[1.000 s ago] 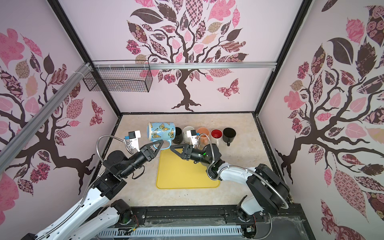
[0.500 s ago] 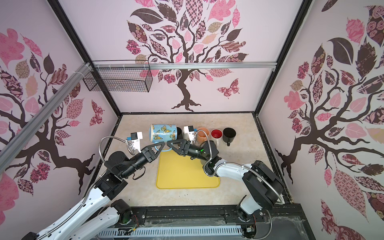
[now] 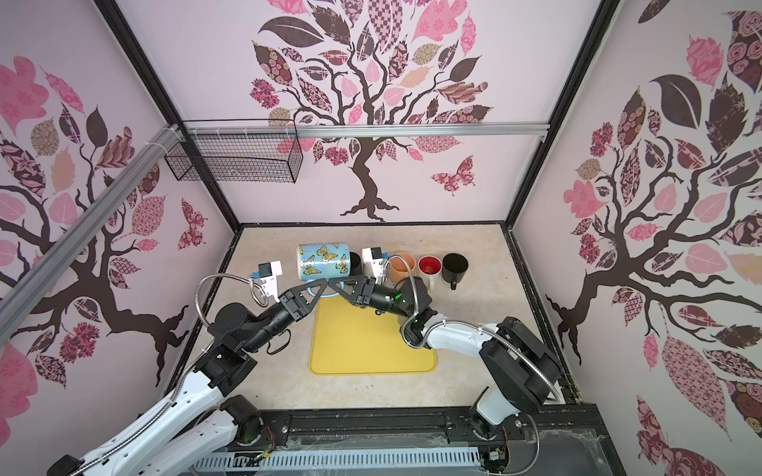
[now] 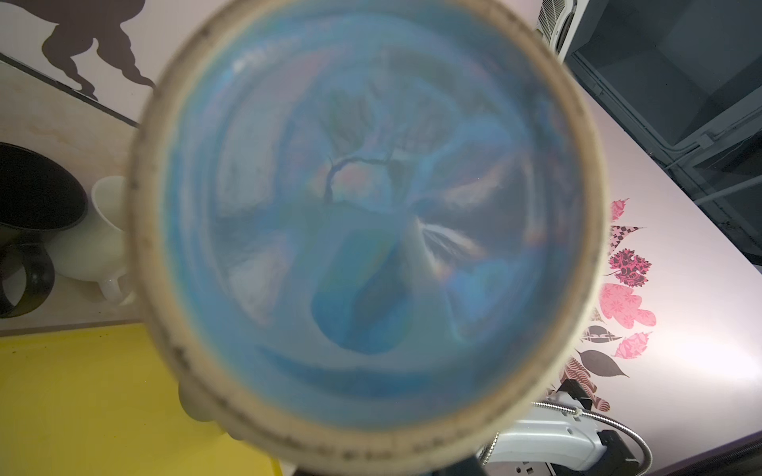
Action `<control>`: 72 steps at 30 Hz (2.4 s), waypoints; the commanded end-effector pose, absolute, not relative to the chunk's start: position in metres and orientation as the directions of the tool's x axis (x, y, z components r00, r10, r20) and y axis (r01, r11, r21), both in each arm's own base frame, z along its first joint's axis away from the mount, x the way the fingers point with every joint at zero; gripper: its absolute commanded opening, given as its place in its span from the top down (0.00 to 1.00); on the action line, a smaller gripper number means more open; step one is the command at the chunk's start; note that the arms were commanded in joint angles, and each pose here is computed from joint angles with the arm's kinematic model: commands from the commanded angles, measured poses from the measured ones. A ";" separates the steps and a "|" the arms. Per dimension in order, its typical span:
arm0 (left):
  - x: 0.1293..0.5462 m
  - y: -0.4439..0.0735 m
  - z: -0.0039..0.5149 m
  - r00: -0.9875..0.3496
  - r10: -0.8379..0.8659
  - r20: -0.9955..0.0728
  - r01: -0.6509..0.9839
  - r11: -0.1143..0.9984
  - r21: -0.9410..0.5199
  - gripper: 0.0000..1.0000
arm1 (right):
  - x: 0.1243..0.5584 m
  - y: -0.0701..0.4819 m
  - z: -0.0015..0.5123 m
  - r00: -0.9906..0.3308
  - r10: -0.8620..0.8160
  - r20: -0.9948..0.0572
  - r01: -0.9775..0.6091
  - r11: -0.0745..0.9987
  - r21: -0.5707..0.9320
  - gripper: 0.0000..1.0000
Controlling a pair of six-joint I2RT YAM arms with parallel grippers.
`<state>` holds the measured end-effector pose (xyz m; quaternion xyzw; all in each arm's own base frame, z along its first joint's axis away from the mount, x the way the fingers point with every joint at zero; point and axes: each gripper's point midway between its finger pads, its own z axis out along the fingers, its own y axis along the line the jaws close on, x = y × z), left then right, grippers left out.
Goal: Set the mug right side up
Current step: 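Close right gripper on the tilted blue mug's rim beside the left gripper, then take the blue mug with right gripper while left gripper opens and draws back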
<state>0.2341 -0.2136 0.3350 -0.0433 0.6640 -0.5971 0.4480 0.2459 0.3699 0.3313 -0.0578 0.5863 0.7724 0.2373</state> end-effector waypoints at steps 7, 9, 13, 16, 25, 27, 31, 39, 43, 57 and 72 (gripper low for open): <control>0.220 -0.195 0.346 -0.497 -0.554 -0.668 0.531 0.415 -0.739 0.60 | 0.251 0.363 0.360 -0.838 0.360 -0.409 -0.497 -0.196 0.845 1.00; 0.221 -0.193 0.344 -0.491 -0.558 -0.669 0.524 0.424 -0.738 0.60 | 0.249 0.363 0.362 -0.835 0.355 -0.420 -0.505 -0.193 0.841 1.00; 0.222 -0.191 0.340 -0.488 -0.563 -0.667 0.514 0.433 -0.741 0.67 | 0.248 0.363 0.364 -0.832 0.347 -0.434 -0.515 -0.190 0.836 1.00; 0.223 -0.190 0.341 -0.482 -0.565 -0.669 0.512 0.438 -0.739 1.00 | 0.247 0.364 0.364 -0.829 0.344 -0.441 -0.520 -0.183 0.835 1.00; 0.226 -0.203 0.331 -0.514 -0.523 -0.679 0.530 0.429 -0.731 1.00 | 0.245 0.365 0.365 -0.819 0.334 -0.467 -0.541 -0.176 0.823 1.00; 0.226 -0.208 0.326 -0.533 -0.510 -0.675 0.533 0.417 -0.736 1.00 | 0.245 0.365 0.368 -0.812 0.338 -0.475 -0.551 -0.177 0.816 1.00; 0.225 -0.211 0.325 -0.525 -0.521 -0.673 0.560 0.384 -0.734 1.00 | 0.250 0.362 0.377 -0.791 0.374 -0.484 -0.569 -0.157 0.807 1.00; 0.223 -0.214 0.322 -0.528 -0.511 -0.678 0.579 0.367 -0.728 1.00 | 0.258 0.365 0.392 -0.771 0.404 -0.493 -0.590 -0.162 0.791 0.94; 0.223 -0.214 0.319 -0.534 -0.514 -0.672 0.572 0.366 -0.734 1.00 | 0.258 0.364 0.400 -0.762 0.421 -0.493 -0.604 -0.185 0.775 0.88; 0.244 -0.171 0.254 -0.555 -0.447 -0.701 0.268 0.702 -0.660 0.04 | 0.289 0.380 0.387 -0.715 0.364 -0.597 -0.601 0.117 0.791 1.00; 0.211 -0.141 0.222 -0.606 -0.285 -0.743 0.243 0.823 -0.514 0.05 | 0.371 0.401 0.323 -0.547 0.091 -0.832 -0.516 0.746 0.421 1.00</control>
